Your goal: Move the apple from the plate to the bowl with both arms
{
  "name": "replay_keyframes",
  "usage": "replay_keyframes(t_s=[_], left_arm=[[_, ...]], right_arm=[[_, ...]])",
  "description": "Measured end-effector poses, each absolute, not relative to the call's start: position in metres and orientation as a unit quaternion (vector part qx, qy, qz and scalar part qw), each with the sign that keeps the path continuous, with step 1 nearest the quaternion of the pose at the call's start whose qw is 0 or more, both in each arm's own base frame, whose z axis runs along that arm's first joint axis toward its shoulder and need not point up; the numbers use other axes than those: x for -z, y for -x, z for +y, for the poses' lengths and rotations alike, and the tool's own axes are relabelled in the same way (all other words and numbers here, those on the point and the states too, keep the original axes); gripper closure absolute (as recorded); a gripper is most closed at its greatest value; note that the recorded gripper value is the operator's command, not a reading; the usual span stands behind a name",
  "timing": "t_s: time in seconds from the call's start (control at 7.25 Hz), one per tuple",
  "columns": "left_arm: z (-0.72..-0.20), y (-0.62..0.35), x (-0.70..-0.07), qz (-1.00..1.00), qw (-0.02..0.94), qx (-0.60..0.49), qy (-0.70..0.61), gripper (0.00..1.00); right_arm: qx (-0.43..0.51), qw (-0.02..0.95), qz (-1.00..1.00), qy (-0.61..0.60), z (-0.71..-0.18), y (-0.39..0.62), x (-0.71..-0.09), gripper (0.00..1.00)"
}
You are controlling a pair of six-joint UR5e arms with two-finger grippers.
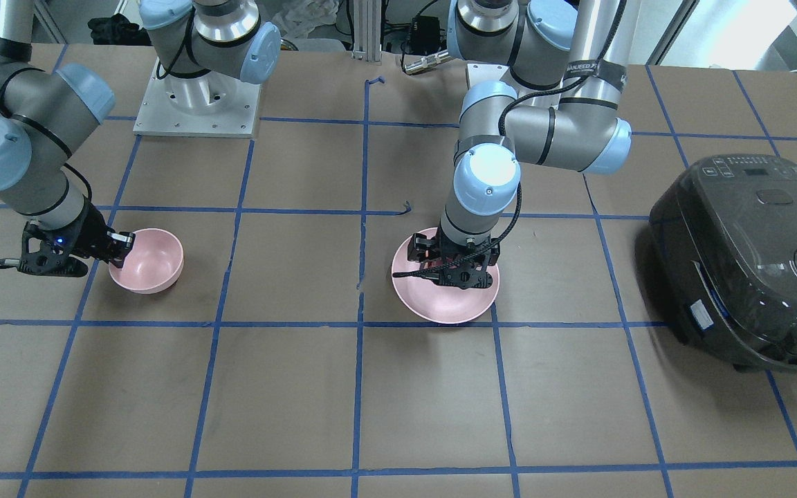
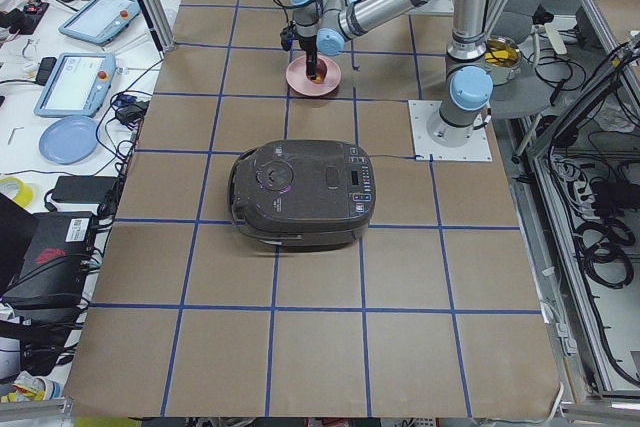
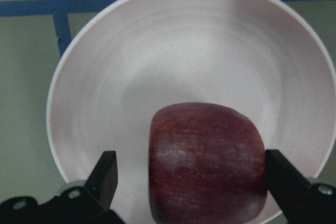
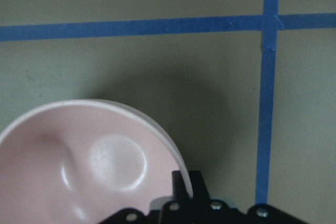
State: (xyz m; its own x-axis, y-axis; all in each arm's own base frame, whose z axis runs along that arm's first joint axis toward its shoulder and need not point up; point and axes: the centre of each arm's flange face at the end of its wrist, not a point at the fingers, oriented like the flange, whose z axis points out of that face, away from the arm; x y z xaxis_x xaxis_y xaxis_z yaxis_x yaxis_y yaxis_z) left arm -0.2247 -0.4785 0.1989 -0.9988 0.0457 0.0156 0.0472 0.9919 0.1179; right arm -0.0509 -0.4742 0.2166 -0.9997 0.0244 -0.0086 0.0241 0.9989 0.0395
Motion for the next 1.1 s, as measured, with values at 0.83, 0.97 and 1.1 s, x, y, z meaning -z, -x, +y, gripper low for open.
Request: replay_keyframes(t_s=[0.83, 0.97, 1.1], left_arm=[[-0.484, 0.229, -0.222, -0.999, 0.006, 0.033, 0.041, 0.69], [-0.492, 0.233, -0.241, -0.999, 0.012, 0.016, 0.042, 0.67], [-0.500, 0.241, -0.258, -0.999, 0.024, 0.000, 0.039, 0.67]], right_arm=[[-0.044, 0.064, 0.997, 0.024, -0.484, -0.138, -0.223, 1.00], [-0.048, 0.064, 0.996, 0.033, -0.475, -0.153, -0.212, 0.01], [-0.045, 0.064, 0.996, 0.036, -0.471, -0.159, -0.204, 0.00]])
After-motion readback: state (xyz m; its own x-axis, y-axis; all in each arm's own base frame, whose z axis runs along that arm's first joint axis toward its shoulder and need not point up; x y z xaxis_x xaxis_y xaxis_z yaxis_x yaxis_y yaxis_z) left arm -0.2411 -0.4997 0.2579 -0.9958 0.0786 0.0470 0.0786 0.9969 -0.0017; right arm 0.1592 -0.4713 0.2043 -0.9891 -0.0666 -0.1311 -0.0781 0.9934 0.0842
